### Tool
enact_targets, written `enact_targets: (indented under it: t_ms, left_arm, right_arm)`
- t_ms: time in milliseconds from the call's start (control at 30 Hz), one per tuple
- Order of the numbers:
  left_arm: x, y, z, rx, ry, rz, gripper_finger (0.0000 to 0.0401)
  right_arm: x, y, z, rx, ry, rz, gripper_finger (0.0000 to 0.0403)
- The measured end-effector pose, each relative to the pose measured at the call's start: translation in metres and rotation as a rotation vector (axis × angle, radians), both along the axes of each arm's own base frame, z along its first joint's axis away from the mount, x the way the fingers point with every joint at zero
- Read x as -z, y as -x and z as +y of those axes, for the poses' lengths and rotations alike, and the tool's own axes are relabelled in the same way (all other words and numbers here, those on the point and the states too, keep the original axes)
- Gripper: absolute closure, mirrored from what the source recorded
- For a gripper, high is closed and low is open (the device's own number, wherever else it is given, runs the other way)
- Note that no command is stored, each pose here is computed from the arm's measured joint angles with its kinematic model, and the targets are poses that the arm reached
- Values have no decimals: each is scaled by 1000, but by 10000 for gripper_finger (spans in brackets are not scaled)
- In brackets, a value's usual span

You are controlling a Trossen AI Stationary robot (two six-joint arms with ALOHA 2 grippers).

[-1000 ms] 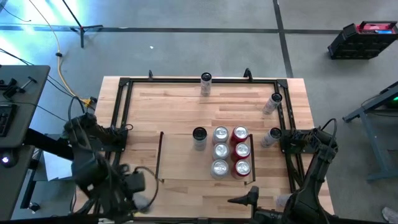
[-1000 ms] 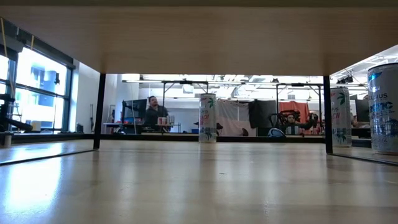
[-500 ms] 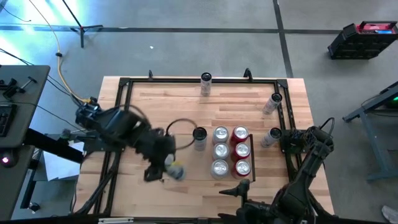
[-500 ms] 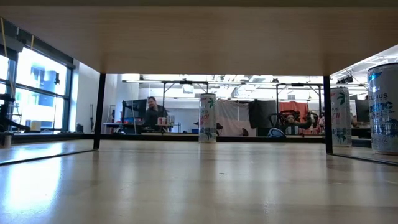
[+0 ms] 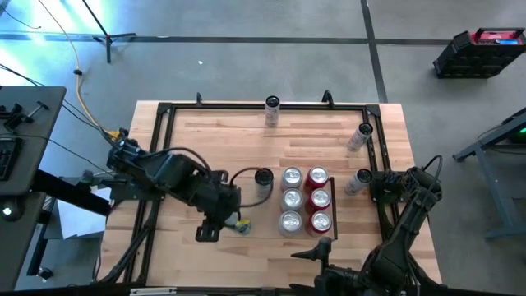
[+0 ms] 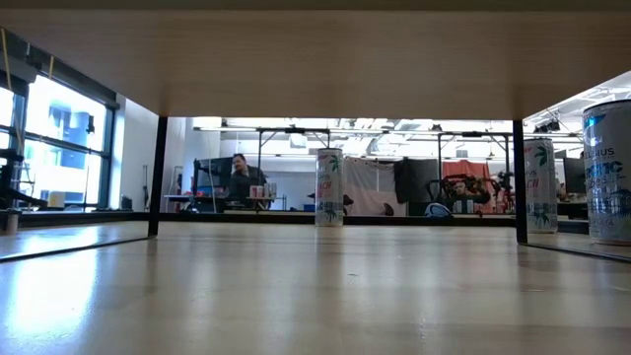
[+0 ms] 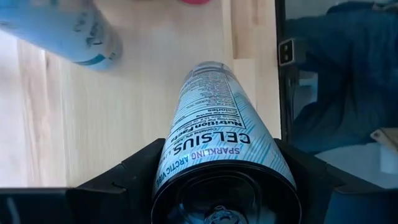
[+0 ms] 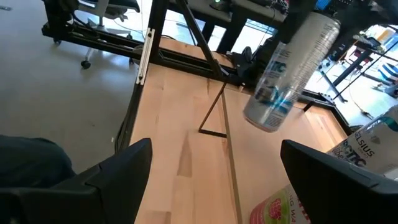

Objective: Place canned beverage on shelf
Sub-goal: Put the bottom white-blue soda can on the shelf aligned with the other white-blue soda cans

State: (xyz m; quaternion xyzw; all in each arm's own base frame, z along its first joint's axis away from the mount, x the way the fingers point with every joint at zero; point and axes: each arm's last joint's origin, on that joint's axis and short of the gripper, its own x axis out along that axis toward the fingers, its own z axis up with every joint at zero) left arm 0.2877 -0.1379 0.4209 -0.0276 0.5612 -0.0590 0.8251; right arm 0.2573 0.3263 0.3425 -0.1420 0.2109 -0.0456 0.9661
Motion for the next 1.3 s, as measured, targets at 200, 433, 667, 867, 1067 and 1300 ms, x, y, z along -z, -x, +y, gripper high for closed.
enact_targets:
  t_ms: [200, 433, 667, 867, 1067, 1300]
  left_arm:
    - [0, 4, -9, 41, -77, -35, 159]
    - [4, 6, -14, 75, -119, -34, 159]
    - [11, 7, -12, 98, -138, -7, 159]
    - [-1, 18, -5, 130, -164, -58, 159]
    - [-8, 25, 12, 116, -169, -77, 159]
    - [-1, 47, 35, 66, -141, -18, 159]
  right_arm:
    - [0, 0, 0, 16, -18, -9, 61]
    - [0, 0, -1, 25, -12, -16, 61]
    - [0, -4, -3, 38, -14, -17, 61]
    - [0, -9, -7, 68, -53, -25, 61]
    - [-1, -11, -7, 83, -91, -42, 61]
    - [-4, -13, -5, 77, -115, -67, 61]
